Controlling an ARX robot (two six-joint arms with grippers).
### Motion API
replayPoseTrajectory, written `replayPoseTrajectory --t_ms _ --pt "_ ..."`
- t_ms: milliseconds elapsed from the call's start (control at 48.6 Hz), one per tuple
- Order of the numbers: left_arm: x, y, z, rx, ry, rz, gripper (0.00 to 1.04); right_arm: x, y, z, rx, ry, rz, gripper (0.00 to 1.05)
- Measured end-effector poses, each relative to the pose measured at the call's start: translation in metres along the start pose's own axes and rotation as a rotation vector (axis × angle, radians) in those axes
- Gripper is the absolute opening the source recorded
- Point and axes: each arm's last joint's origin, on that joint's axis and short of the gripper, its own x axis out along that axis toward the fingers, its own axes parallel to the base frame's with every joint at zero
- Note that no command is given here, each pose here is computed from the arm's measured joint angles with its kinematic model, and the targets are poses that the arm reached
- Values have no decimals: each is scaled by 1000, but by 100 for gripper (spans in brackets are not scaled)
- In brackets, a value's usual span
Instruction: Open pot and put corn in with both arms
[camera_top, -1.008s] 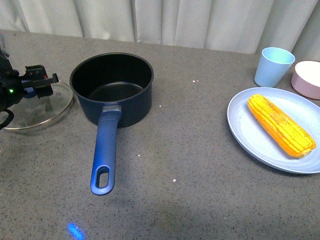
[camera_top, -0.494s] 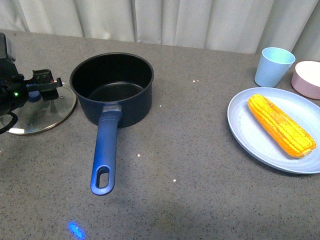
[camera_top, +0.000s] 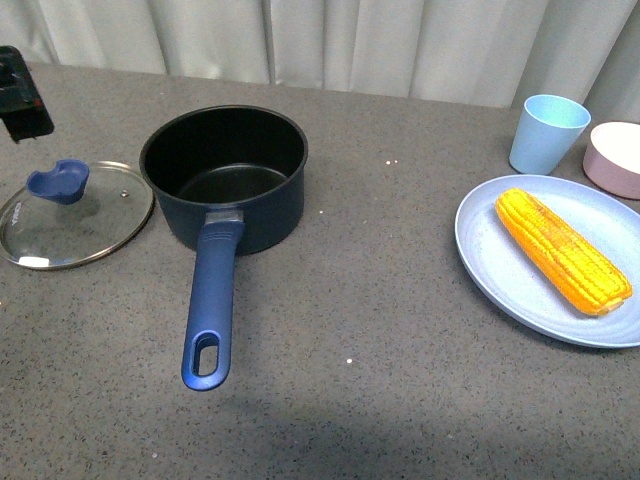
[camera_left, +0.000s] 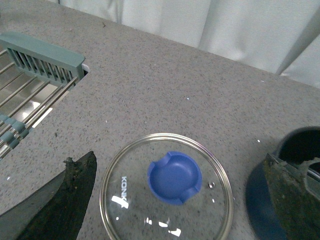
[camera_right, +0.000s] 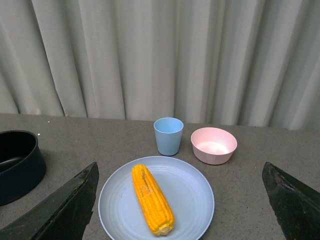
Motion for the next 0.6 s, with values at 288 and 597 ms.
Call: replayPoseTrajectory --t_ms 288,597 --pt "-80 14 15 -54 -13 -31 98 0 0 0 0 0 0 96" --pt "-122 11 5 77 -256 -208 60 0 0 0 0 1 0 96"
